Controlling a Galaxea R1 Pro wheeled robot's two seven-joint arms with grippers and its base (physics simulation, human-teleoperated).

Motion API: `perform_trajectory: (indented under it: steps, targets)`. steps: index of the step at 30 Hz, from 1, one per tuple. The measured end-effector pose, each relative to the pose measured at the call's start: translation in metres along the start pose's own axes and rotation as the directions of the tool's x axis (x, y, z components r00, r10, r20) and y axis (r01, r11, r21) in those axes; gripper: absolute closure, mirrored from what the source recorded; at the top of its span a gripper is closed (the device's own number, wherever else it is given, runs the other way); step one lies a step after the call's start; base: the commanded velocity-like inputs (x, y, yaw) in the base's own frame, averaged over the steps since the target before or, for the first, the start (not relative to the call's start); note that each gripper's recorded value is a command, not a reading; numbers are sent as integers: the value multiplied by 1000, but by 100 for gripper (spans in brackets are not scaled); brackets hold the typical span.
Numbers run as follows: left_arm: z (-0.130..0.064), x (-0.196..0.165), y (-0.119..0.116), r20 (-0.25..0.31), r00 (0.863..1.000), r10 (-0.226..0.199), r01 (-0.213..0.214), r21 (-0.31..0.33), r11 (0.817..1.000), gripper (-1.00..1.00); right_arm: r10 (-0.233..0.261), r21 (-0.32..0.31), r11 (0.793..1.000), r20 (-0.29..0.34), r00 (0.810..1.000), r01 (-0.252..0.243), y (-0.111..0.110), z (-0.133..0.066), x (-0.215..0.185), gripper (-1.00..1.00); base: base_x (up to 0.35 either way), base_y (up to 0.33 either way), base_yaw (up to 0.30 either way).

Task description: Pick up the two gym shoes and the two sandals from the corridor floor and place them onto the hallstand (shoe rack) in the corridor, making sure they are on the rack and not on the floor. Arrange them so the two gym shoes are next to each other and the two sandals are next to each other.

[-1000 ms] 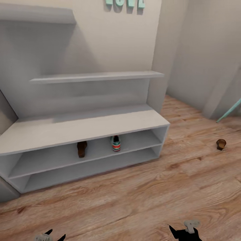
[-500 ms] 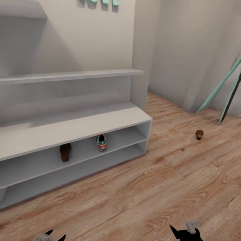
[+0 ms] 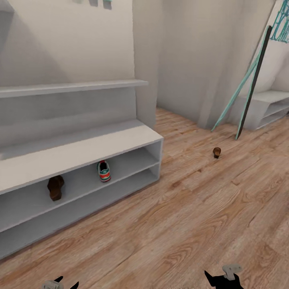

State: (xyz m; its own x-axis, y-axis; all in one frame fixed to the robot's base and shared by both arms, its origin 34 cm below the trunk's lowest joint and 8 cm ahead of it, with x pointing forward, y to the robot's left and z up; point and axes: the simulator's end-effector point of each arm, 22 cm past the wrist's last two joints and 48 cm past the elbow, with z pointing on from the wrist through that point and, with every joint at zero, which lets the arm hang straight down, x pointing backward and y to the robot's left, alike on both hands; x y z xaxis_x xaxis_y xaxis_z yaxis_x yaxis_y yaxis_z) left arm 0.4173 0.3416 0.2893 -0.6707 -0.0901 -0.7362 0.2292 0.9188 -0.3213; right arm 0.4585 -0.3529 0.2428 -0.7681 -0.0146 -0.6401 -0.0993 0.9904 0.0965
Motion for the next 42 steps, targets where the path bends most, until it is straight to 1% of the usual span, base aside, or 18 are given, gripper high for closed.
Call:
perform_trajectory:
  steps: [35, 42]
  targets:
    - [1, 1, -1, 0, 1000, -2, 2, 0, 1000, -100, 1, -1, 1000, 0, 1000, -1, 1, 0, 0, -100, 0, 0, -300]
    - [1, 1, 2, 0, 1000, -3, 3, -16, 1000, -100, 1, -1, 1000, 0, 1000, -1, 1, 0, 0, -100, 0, 0, -300]
